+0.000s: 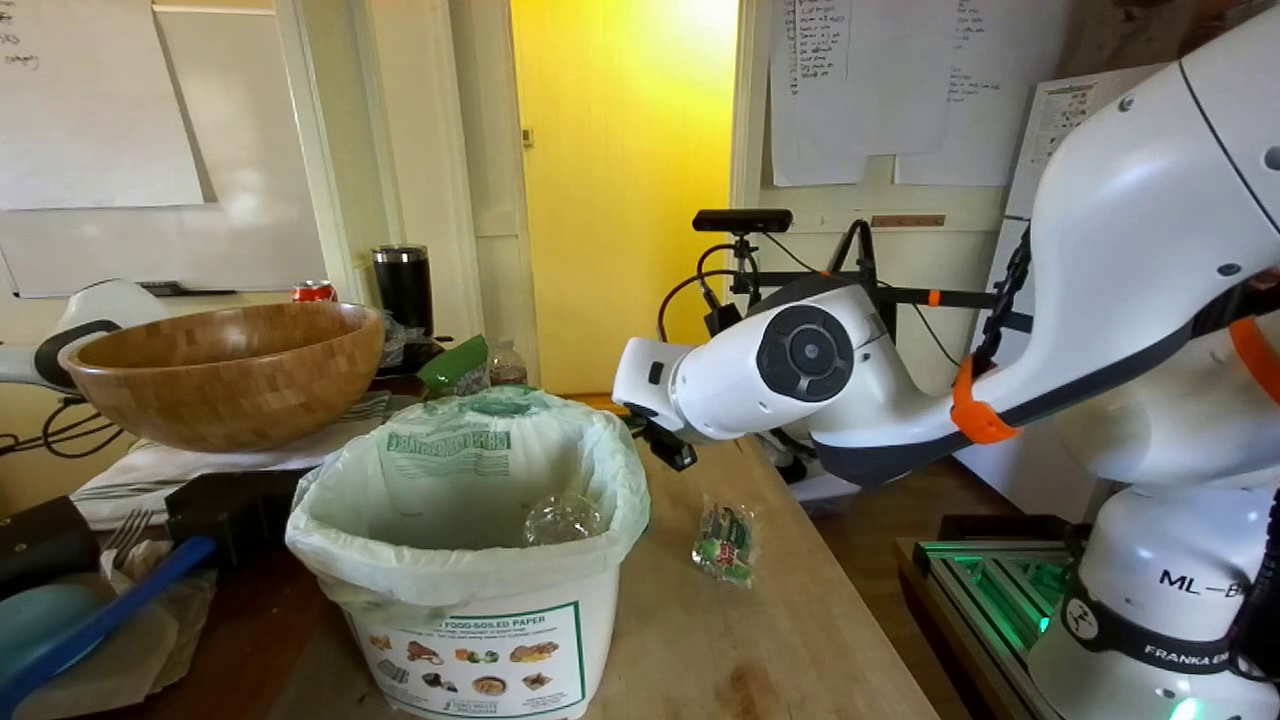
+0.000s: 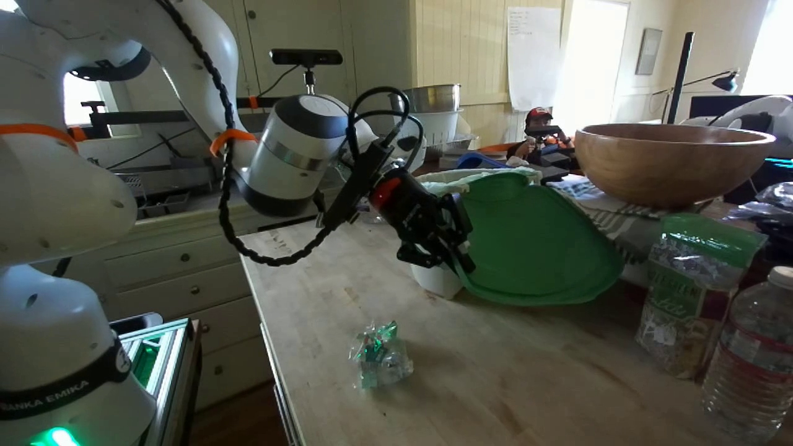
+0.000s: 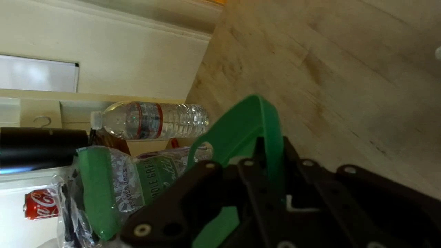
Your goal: Close the lid of the bin
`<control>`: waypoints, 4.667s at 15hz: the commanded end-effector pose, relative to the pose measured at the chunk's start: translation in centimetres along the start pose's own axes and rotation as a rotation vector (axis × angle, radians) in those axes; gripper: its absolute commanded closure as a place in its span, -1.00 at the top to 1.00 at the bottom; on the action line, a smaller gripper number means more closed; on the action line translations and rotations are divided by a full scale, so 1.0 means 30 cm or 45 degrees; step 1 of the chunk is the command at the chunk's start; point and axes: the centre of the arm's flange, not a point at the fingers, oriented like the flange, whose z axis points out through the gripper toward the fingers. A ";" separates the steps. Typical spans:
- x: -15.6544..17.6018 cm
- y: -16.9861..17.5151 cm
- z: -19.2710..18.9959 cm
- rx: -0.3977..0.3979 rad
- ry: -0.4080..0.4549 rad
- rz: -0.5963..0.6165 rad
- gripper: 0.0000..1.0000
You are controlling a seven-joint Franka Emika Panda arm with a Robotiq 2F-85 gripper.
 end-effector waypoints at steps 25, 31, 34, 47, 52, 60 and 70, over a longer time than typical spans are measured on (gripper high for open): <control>0.130 0.016 -0.180 -0.713 -0.458 -0.883 -0.94; 0.135 0.004 -0.223 -0.828 -0.423 -1.000 -0.94; 0.122 -0.013 -0.236 -0.842 -0.447 -1.042 -0.94; 0.075 -0.039 -0.393 -0.889 -0.552 -1.196 -0.94; 0.075 -0.051 -0.422 -0.939 -0.597 -1.305 -0.94; 0.077 -0.059 -0.442 -0.973 -0.671 -1.475 -0.94; 0.099 -0.088 -0.496 -1.090 -0.686 -1.682 -0.94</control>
